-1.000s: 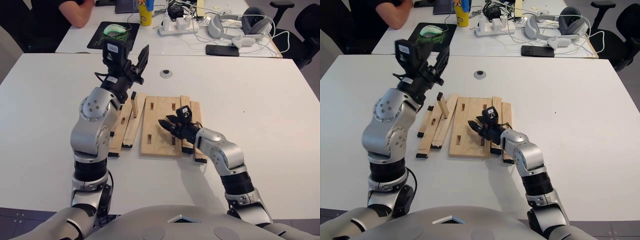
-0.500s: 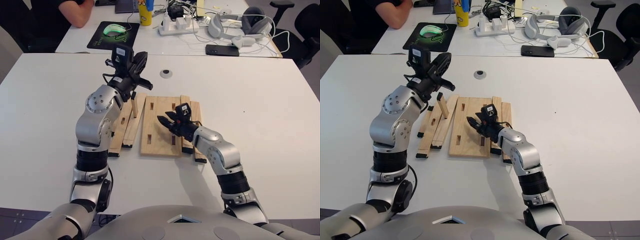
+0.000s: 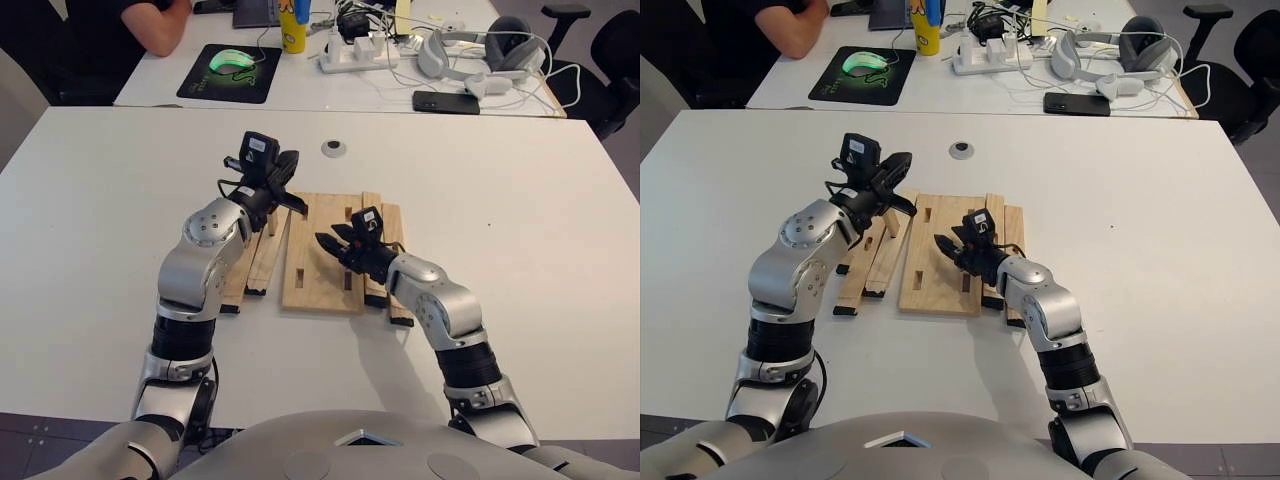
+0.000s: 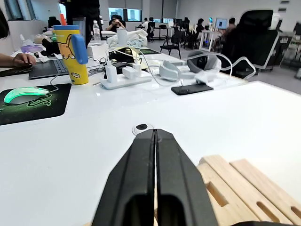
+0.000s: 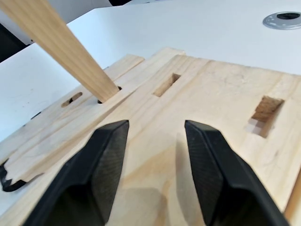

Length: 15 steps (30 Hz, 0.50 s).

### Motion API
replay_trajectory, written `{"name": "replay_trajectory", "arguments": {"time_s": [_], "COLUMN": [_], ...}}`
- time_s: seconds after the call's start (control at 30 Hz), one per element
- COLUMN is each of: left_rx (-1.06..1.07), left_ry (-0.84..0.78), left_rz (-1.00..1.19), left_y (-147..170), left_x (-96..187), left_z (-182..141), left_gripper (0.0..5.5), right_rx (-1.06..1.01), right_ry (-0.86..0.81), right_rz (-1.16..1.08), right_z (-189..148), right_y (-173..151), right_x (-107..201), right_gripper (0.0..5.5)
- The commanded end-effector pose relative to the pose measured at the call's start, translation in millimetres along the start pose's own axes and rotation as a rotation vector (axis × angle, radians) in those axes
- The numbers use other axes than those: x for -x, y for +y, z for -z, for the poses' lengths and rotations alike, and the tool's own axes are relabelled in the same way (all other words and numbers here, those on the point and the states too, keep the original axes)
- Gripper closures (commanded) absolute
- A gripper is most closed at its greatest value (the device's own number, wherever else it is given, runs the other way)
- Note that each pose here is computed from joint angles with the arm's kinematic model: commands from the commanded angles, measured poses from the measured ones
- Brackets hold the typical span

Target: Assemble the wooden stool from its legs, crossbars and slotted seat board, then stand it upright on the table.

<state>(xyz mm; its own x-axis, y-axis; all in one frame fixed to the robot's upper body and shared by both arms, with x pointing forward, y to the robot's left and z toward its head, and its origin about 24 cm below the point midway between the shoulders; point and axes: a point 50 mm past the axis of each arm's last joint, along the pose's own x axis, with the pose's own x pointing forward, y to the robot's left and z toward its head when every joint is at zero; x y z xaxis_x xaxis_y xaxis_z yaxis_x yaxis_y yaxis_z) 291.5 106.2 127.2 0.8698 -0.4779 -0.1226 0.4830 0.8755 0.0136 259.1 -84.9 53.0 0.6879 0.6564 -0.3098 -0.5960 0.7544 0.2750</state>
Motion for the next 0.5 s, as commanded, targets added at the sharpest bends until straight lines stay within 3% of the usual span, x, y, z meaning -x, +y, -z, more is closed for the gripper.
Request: {"name": "replay_trajectory", "arguments": {"time_s": [0.03,0.5], "left_rx": [0.003,-0.067], "left_ry": [0.141,-0.36], "left_rz": [-0.082,-0.144], "left_y": [15,15], "left_x": [6,7], "left_z": [31,-97], "left_gripper": [5.46,5.46], "right_rx": [0.007,0.0], "right_ry": [-0.007,0.008], "right_rz": [-0.018,-0.005], "right_z": [-6,2], "right_y": [2,-1], "right_x": [1,-1], "right_gripper": [3.31,3.31]}}
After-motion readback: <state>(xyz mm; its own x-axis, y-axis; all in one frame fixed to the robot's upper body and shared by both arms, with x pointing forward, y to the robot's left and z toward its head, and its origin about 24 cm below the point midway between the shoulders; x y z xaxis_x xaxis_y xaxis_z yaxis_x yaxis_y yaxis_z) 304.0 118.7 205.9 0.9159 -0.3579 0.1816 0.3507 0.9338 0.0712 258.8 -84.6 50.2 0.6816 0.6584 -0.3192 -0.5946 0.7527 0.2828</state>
